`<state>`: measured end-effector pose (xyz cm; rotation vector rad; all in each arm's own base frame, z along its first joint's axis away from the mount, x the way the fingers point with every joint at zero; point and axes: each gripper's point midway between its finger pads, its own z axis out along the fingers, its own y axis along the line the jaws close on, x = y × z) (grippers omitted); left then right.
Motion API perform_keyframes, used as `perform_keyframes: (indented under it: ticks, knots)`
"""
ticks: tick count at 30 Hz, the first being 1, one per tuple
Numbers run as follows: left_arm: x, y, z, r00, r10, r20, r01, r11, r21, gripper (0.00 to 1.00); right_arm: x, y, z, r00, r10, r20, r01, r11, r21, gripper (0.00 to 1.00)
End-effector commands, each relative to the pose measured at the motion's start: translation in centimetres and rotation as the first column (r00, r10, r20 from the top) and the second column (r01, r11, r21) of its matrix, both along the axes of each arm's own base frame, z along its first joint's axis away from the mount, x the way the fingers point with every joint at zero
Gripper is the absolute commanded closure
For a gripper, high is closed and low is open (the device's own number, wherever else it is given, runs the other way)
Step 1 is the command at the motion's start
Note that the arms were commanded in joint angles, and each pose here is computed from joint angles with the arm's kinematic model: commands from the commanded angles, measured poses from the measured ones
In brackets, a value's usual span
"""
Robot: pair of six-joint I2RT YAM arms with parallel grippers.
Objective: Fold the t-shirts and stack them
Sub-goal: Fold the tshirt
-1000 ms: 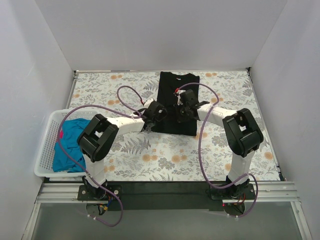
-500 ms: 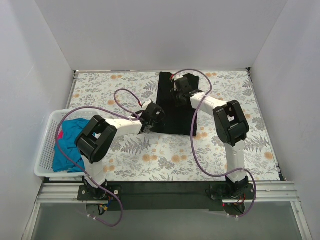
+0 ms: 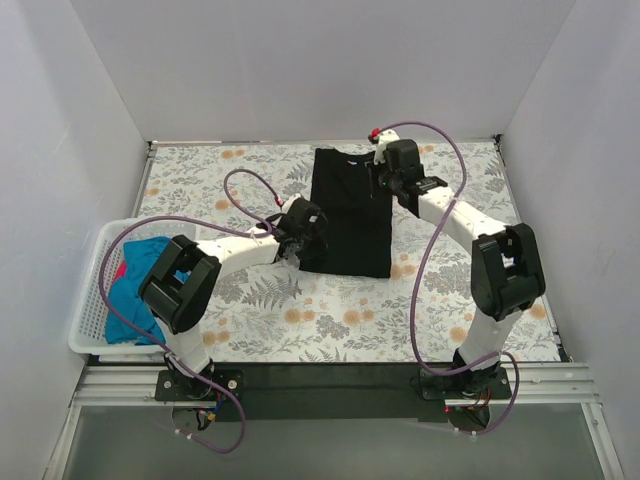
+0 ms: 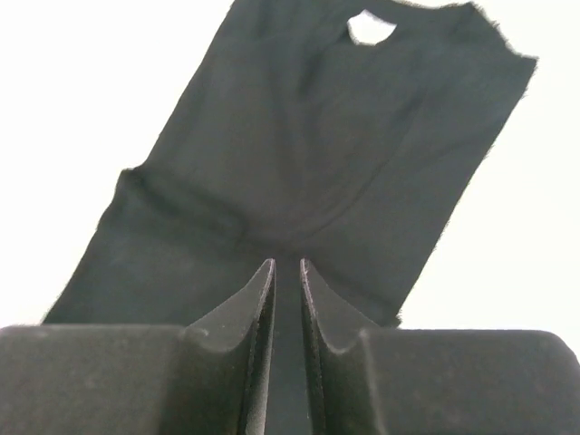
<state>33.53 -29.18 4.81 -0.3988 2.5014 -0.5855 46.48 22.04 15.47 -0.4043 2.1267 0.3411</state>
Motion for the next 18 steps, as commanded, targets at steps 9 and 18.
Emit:
perform_keyframes:
  ticks: [9,18]
  knots:
    - [11.4,0.3,5.8,0.975,-0.019,0.220,0.048,0.991,-0.127,0.81,-1.9,-1.5,-4.5,0.964,0.198,-0.177,-0.104,0.895,0.434,0.78]
    - [14.3,1.7,-3.4,0.998,0.007,0.064,0.001,0.993,-0.118,0.84,0.5,-4.0,-10.6,0.935,0.171,-0.311,0.008,0.867,0.499,0.79]
